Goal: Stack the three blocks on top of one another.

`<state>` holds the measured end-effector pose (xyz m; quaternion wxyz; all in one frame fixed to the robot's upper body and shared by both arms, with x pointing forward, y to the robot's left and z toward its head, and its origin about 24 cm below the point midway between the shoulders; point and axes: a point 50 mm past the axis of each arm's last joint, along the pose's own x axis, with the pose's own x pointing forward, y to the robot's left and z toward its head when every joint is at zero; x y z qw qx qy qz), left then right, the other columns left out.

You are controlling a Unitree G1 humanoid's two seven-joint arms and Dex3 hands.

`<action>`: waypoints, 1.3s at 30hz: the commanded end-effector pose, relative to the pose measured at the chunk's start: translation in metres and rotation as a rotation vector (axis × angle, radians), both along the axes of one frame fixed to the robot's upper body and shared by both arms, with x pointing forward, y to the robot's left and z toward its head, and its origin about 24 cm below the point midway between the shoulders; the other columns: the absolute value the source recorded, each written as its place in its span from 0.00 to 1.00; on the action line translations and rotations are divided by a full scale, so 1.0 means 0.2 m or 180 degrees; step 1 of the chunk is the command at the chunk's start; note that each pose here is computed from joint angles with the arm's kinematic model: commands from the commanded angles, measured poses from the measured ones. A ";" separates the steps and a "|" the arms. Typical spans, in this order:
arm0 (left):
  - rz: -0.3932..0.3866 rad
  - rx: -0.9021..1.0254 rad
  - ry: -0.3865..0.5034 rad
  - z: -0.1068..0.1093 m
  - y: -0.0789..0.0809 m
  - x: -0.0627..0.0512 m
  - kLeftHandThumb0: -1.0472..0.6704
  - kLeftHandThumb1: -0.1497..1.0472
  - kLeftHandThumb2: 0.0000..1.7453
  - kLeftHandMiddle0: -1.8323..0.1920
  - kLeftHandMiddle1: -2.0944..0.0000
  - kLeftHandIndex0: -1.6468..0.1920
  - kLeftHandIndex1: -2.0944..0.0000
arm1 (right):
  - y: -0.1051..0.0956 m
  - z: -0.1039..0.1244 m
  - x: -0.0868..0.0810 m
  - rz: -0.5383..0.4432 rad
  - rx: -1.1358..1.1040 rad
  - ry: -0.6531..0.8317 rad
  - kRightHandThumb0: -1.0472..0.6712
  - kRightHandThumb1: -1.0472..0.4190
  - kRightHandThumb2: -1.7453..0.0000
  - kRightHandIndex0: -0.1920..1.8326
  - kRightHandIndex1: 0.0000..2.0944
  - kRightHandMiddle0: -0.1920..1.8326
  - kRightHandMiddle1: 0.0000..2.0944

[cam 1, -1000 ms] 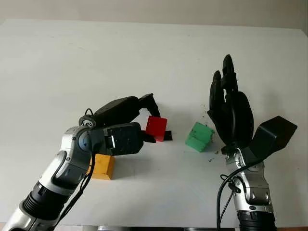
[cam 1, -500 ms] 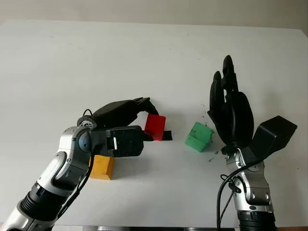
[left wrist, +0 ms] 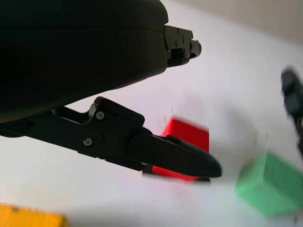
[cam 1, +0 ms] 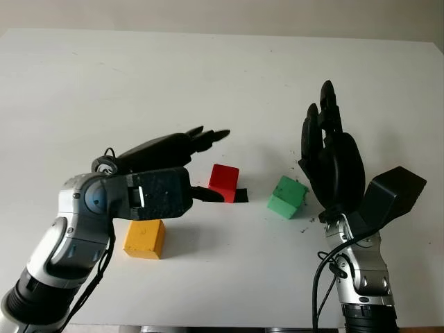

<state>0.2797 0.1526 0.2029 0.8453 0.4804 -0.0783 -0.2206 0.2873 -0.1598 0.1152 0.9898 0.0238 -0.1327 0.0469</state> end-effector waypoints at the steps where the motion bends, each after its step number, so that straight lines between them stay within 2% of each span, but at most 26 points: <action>1: 0.0072 -0.0170 -0.0279 0.08 0.04 -0.01 0.14 1.00 0.21 0.97 0.97 0.96 0.98 | -0.01 0.02 -0.01 -0.0008 -0.0022 -0.0058 0.19 0.00 0.67 0.00 0.00 0.00 0.00; 4: 0.0275 -0.0536 -0.0697 0.17 0.15 0.00 0.17 1.00 0.25 0.96 0.97 0.95 0.97 | -0.01 0.02 -0.01 -0.0006 -0.0044 -0.0070 0.19 0.00 0.66 0.00 0.00 0.00 0.00; 6: 0.0464 -0.0713 -0.0870 0.23 0.23 0.00 0.16 1.00 0.26 0.98 0.98 0.95 0.97 | -0.01 0.02 -0.01 -0.0007 -0.0049 -0.0070 0.18 0.00 0.66 0.00 0.00 0.00 0.00; 9: 0.0631 -0.0862 -0.1067 0.31 0.33 -0.03 0.16 1.00 0.19 0.90 0.96 0.84 0.94 | -0.01 0.02 -0.01 0.0000 -0.0016 -0.0059 0.18 0.00 0.67 0.00 0.00 0.00 0.00; 11: 0.0641 -0.0694 -0.1036 0.35 0.39 -0.08 0.17 1.00 0.15 0.84 0.96 0.71 0.90 | -0.01 0.02 -0.01 0.0009 -0.0019 -0.0070 0.18 0.00 0.67 0.00 0.00 0.00 0.00; 14: 0.0508 -0.0480 -0.0836 0.36 0.46 -0.14 0.16 1.00 0.08 0.81 0.97 0.61 0.92 | -0.01 0.02 -0.01 0.0001 -0.0026 -0.0070 0.18 0.00 0.67 0.00 0.00 0.00 0.00; 15: 0.0481 -0.0465 -0.0803 0.36 0.47 -0.15 0.16 1.00 0.06 0.81 0.97 0.60 0.93 | -0.01 0.02 -0.01 -0.0001 -0.0027 -0.0069 0.18 0.00 0.67 0.00 0.00 0.00 0.00; 18: 0.0333 -0.0053 -0.0439 0.34 0.51 -0.25 0.16 0.97 0.04 0.83 0.98 0.61 0.95 | -0.02 0.03 -0.02 -0.0033 -0.0042 -0.0046 0.18 0.00 0.67 0.00 0.00 0.00 0.00; 21: 0.0331 0.0399 -0.0214 0.35 0.51 -0.31 0.14 0.93 0.02 0.85 0.98 0.63 0.97 | -0.02 0.03 -0.02 -0.0010 -0.0047 -0.0044 0.18 0.00 0.67 0.00 0.00 0.00 0.00; 26: 0.0219 0.0521 0.0001 0.34 0.50 -0.34 0.16 0.82 0.01 0.88 0.99 0.65 0.98 | -0.02 0.04 -0.02 0.0004 -0.0044 -0.0047 0.19 0.00 0.68 0.00 0.00 0.00 0.00; 30: 0.0011 0.0708 0.0027 0.32 0.47 -0.36 0.10 0.86 0.03 0.91 0.99 0.69 0.99 | -0.02 0.04 -0.02 -0.0003 -0.0040 -0.0045 0.19 0.00 0.68 0.00 0.00 0.00 0.00; 34: -0.0057 0.0869 0.0066 0.28 0.42 -0.37 0.10 0.86 0.03 0.94 0.99 0.77 0.99 | -0.03 0.04 -0.02 -0.0004 -0.0039 -0.0059 0.19 0.00 0.68 0.00 0.00 0.00 0.00; 39: -0.0126 0.0891 0.0028 0.21 0.38 -0.39 0.08 0.86 0.03 0.96 0.98 0.81 0.99 | -0.04 0.04 -0.02 -0.0005 -0.0041 -0.0087 0.21 0.00 0.67 0.00 0.00 0.00 0.00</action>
